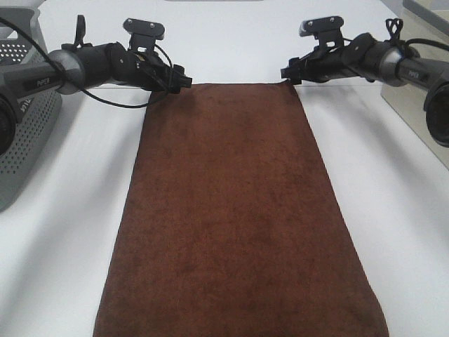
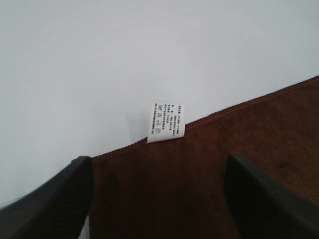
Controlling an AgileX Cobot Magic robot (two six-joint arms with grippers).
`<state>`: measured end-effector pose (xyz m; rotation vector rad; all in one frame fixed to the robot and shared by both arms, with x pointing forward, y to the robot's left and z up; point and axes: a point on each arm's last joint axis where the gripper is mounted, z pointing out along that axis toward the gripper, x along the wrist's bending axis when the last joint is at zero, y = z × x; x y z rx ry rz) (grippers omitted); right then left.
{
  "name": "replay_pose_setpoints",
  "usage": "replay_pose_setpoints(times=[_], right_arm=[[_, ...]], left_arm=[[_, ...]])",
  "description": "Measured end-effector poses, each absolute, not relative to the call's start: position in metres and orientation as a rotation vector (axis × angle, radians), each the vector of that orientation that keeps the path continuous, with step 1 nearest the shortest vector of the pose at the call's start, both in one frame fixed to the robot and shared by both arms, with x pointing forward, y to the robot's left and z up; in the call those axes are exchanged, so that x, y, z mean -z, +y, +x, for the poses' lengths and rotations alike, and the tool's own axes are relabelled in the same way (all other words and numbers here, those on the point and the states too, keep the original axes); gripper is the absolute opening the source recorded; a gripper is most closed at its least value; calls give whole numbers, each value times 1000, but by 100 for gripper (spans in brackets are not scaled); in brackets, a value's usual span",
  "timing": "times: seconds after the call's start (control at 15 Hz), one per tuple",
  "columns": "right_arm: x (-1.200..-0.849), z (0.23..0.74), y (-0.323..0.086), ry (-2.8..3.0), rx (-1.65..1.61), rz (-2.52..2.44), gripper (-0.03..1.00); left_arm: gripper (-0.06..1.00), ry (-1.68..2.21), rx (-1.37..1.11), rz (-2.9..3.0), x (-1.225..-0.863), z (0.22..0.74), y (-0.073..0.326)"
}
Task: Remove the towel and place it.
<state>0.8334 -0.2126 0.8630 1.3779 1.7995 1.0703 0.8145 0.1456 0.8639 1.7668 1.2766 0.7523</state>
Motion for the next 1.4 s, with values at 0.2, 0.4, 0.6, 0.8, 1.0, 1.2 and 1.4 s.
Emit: replay_pose_setpoints(times=[0.2,0.4,0.6,0.8,1.0,1.2,1.4], right_arm=[[-920,824,-203,1900,-1167,1380,73],[-945,813,-196,2028,-1193,1379,73],[-1010,790,-193,2091,-1248,1476,85],[-1081,753,-205,2142,-1067,1495,90],[-1146,709,-230,2029,-797,1601,91],[-1183,683,-242,1958,-736,1599,91],[-1213,661,-239,1939,-853,1580,91]], left_arm=[[68,1302,-688,1828,-861,810,145],[68,1317,-610,1901,-878,804,143],[71,1330,-532,1981,-936,790,144],[83,1480,-514,1987,-1012,765,157],[84,1651,-570,1956,-1074,739,194],[84,1818,-617,1810,-1134,712,257],[84,1926,-681,1713,-1165,690,313]])
